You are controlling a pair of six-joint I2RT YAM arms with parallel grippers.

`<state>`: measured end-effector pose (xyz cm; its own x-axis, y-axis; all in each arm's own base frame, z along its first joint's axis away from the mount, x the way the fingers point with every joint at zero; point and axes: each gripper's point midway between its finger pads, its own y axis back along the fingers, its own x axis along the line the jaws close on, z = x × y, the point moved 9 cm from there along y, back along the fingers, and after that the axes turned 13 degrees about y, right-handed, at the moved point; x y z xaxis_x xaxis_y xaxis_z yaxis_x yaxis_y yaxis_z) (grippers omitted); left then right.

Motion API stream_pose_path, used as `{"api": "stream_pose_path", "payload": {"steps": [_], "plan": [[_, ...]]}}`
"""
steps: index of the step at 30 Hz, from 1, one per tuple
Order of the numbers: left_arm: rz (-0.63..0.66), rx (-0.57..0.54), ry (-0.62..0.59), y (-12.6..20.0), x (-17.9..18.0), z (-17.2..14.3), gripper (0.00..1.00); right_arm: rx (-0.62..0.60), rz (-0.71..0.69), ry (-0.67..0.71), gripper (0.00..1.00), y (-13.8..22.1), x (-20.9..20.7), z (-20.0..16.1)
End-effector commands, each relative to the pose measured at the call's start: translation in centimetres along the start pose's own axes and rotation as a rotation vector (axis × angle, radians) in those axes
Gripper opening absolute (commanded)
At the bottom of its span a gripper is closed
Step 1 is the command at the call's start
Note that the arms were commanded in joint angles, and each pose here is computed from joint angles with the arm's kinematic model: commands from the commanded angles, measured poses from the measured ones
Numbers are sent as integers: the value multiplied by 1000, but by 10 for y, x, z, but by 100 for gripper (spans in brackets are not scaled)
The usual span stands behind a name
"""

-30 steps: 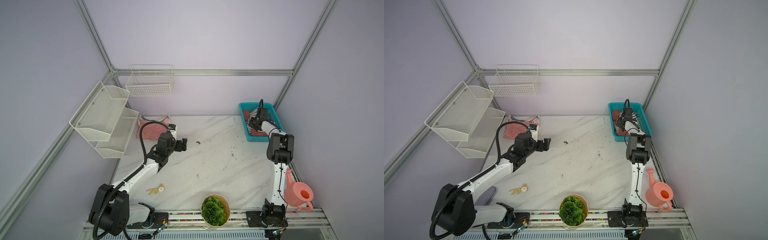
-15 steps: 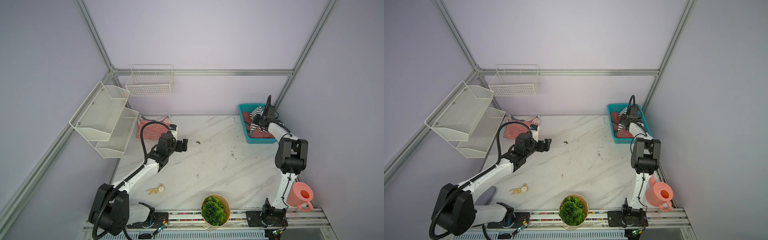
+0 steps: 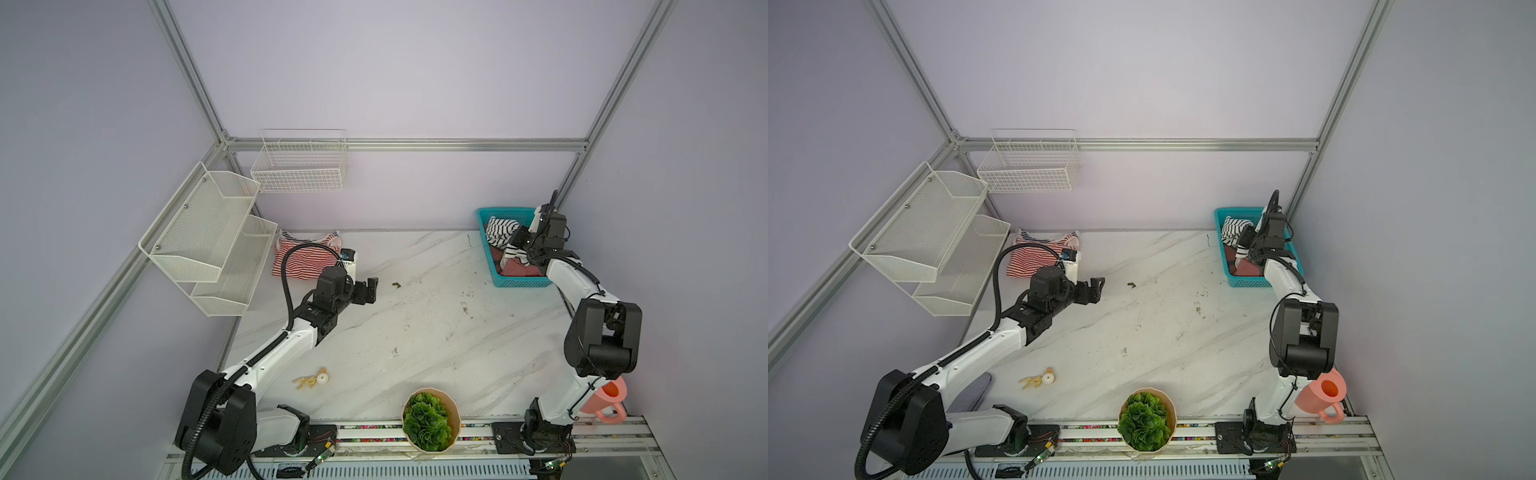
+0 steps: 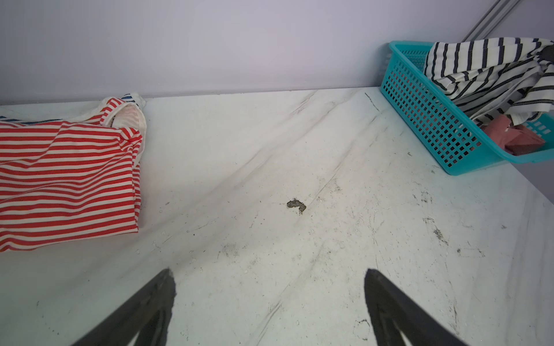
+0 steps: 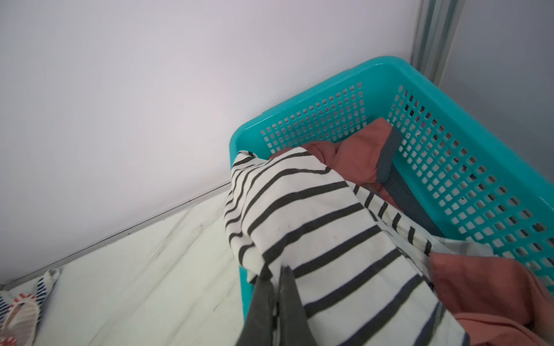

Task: Fold and stack tank tops
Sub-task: Pick up the tank top from the basket, then place the tank top at the center of the table.

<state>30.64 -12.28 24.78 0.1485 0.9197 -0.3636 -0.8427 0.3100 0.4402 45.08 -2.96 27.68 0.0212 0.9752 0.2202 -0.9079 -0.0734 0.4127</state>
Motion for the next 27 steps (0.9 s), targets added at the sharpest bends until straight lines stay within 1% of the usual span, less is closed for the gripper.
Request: {"api": "stream_pose_path", "payload": {"steps": [1, 4, 8, 11, 14, 17, 20, 22, 25, 27], "plan": [[-94, -128, 16, 20, -22, 39, 97, -256, 181, 14, 0, 53, 33, 52], [-110, -132, 22, 21, -24, 40, 97, -342, 287, 32, 0, 84, 53, 67], [-133, -133, 35, 23, -28, 40, 97, -418, 391, 60, 0, 119, 79, 86], [-149, -139, 38, 26, -31, 40, 96, -438, 470, 84, 0, 136, 99, 96], [-160, -147, 38, 31, -33, 40, 96, -425, 509, 123, 0, 144, 123, 98], [-166, -161, 38, 38, -34, 41, 96, -380, 573, 128, 0, 142, 144, 90], [-169, -174, 38, 44, -34, 41, 96, -292, 629, 122, 0, 126, 163, 73], [-171, -182, 39, 48, -34, 41, 96, -224, 630, 124, 0, 113, 174, 58], [-167, -188, 36, 52, -33, 40, 96, -108, 607, 146, 0, 92, 196, 25], [-158, -189, 34, 54, -32, 39, 96, -5, 608, 162, 0, 76, 216, -4]]}}
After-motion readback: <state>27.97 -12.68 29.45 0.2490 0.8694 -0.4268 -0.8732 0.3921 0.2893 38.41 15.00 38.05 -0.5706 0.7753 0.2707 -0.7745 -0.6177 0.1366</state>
